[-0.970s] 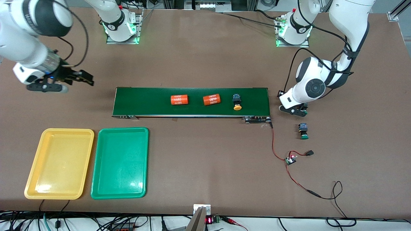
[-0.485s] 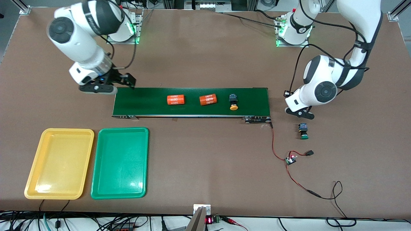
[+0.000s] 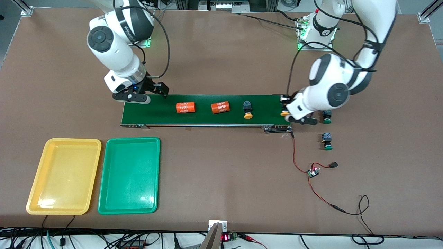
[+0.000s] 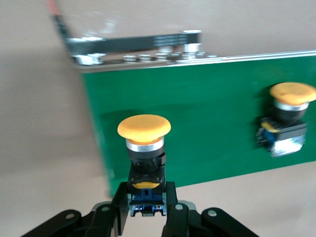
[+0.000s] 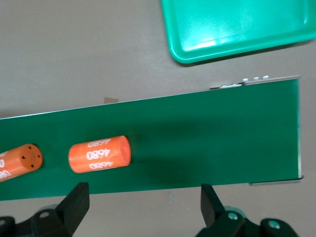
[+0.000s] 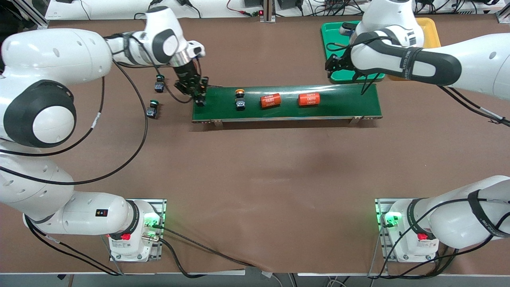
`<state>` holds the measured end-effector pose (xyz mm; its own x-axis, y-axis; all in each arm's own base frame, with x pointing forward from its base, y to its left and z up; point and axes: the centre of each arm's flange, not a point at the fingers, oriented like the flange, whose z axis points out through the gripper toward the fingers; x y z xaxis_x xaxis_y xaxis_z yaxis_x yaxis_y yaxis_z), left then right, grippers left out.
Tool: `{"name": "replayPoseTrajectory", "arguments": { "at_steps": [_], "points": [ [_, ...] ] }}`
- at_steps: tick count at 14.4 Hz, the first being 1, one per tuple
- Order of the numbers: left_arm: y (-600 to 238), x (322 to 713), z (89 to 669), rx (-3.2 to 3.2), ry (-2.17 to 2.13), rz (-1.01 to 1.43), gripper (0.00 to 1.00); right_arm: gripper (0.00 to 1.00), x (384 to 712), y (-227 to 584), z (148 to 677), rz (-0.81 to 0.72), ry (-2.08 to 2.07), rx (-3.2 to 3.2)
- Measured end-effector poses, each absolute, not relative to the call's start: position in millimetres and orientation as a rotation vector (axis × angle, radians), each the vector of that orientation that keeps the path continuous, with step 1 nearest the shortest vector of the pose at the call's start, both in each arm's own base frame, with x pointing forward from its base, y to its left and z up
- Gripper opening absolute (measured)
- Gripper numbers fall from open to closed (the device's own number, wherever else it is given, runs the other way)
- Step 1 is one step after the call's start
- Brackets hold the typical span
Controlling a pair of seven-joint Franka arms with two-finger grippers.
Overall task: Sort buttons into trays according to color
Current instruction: 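Place the yellow button on the belt while the right gripper hovers, then grasp a green-cap button and place it on the belt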
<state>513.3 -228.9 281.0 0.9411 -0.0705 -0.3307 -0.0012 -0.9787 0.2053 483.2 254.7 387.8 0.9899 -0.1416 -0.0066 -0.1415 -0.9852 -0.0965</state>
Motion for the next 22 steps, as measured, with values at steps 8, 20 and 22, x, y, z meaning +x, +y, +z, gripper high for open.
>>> {"name": "replayPoseTrajectory", "arguments": {
  "at_steps": [8,20,22],
  "points": [
    [-254,511,264,2.885,-0.002,-0.493,0.65,1.00,475,281,370,0.000,0.174,-3.045],
    [-78,597,290,3.208,0.031,-0.306,1.00,1.00,482,271,369,-0.004,0.137,-3.049],
    [-63,605,261,3.217,-0.011,-0.284,1.00,1.00,485,263,372,0.001,0.153,-3.050]
  ]
}}
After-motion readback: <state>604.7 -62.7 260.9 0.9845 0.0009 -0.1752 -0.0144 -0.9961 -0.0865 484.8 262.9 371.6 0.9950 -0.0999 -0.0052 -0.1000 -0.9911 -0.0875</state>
